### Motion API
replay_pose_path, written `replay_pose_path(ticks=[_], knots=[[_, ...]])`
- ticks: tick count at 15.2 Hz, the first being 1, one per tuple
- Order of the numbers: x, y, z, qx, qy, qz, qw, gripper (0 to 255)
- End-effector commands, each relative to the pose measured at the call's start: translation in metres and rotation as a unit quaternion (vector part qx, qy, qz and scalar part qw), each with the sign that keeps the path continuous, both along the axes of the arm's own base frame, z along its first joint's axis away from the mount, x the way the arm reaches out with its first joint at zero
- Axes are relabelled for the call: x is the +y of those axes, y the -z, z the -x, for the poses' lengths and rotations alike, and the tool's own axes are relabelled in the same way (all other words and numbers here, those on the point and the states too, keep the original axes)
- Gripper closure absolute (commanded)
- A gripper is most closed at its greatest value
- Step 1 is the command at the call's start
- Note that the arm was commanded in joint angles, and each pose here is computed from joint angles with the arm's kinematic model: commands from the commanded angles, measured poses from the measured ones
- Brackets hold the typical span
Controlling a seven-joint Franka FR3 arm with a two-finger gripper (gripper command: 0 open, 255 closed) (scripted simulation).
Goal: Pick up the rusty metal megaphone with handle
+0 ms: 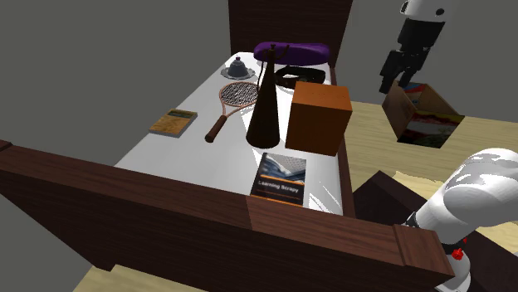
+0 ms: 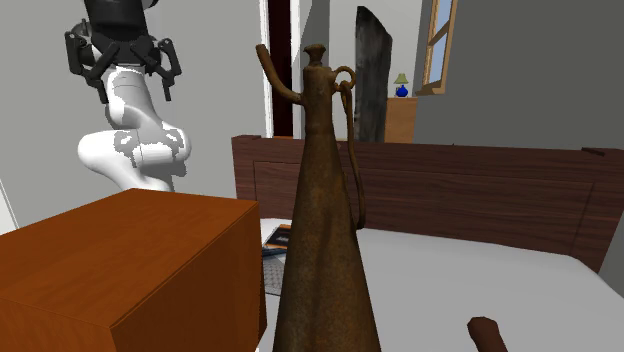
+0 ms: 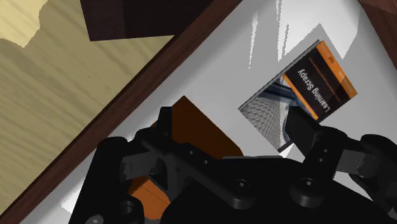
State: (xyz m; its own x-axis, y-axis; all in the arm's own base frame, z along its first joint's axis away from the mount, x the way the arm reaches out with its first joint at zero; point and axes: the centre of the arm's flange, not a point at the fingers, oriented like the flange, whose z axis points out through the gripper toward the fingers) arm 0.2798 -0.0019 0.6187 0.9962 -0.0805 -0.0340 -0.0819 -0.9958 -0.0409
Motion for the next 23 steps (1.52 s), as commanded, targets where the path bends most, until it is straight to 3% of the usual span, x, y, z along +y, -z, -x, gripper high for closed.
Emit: replay_pose_path(ticks=[1, 6, 12, 17, 23], knots=[[0.0, 0.0, 0.0, 0.0, 0.0, 0.0, 1.0, 0], [0.044, 0.011, -0.042, -0.02, 0.052, 0.003, 0.9985, 0], [0.09, 0.022, -0.099, -0.043, 0.114, 0.007, 0.9925, 0], [0.123, 0.029, -0.151, -0.062, 0.165, 0.01, 0.9842, 0], [0.155, 0.036, -0.217, -0.085, 0.226, 0.014, 0.9703, 0]])
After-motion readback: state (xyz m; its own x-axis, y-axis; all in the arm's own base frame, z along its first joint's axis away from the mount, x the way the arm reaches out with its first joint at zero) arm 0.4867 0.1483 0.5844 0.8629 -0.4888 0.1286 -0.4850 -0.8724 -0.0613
